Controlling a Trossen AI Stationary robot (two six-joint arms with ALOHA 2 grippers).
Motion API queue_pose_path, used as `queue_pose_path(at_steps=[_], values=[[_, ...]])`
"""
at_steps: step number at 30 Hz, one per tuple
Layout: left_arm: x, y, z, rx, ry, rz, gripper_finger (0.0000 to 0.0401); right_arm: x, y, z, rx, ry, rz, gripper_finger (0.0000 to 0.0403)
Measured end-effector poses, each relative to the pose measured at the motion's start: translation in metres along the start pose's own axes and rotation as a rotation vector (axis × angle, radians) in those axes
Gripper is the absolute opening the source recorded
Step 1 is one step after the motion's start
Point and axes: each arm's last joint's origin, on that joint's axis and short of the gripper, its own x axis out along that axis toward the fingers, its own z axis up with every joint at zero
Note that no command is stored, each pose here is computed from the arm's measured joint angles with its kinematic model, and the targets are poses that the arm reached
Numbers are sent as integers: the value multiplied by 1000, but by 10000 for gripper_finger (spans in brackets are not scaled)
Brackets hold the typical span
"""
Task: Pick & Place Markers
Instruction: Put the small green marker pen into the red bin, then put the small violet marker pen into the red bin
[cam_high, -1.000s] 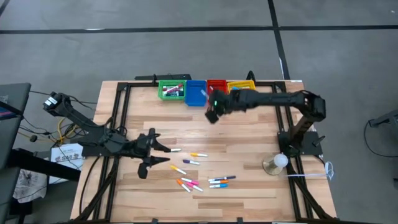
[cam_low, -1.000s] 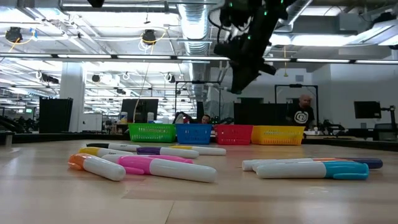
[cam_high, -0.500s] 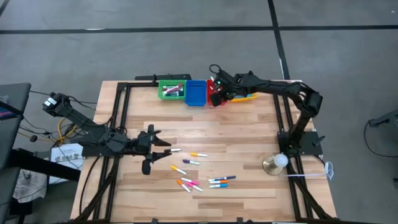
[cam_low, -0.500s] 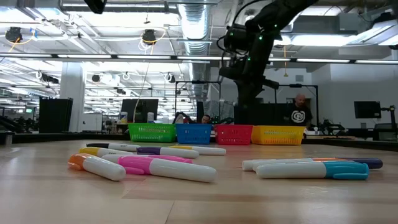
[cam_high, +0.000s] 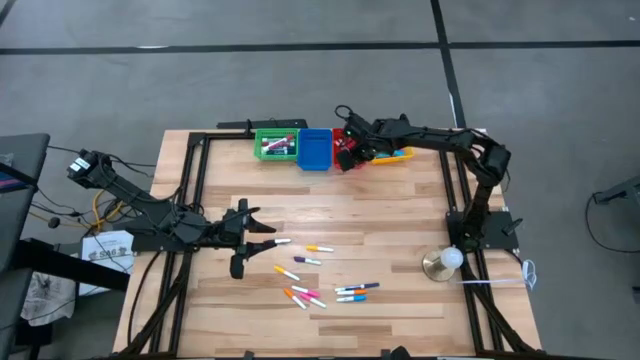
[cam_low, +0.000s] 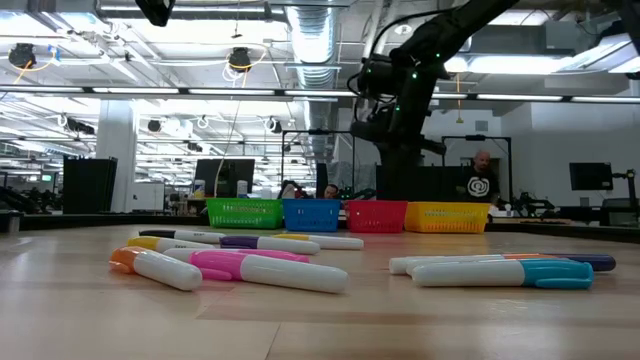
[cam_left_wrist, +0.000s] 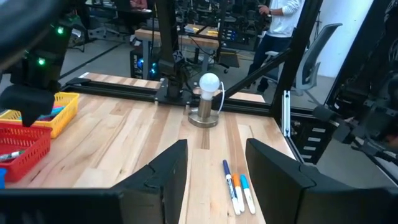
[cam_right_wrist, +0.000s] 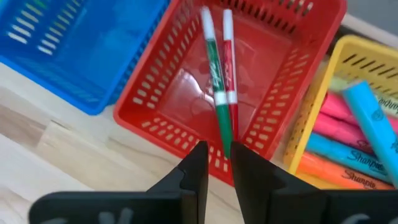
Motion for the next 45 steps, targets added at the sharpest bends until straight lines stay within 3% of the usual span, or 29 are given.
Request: queue_pose_path(at_steps=[7, 12, 18, 22, 28, 38, 45], values=[[0, 0, 0, -4, 4, 0, 163, -16, 13, 5, -120, -25, 29, 59], [0, 0, -1, -46, 8, 0, 163, -44, 44, -2, -326, -76, 87, 44], [4, -2, -5, -76, 31, 3, 163, -98, 80, -34, -588, -196, 205, 24], [11, -5, -14, -115, 69, 14, 163, -131, 97, -69, -744, -246, 289, 20], [26, -11, -31, -186, 133, 37, 163, -154, 112, -142, -894, -190, 394, 27], [52, -25, -51, -269, 143, -25, 163, -115, 124, -260, -978, 58, 365, 66], [59, -29, -63, -289, 170, -26, 163, -88, 144, -306, -1070, 100, 352, 115]])
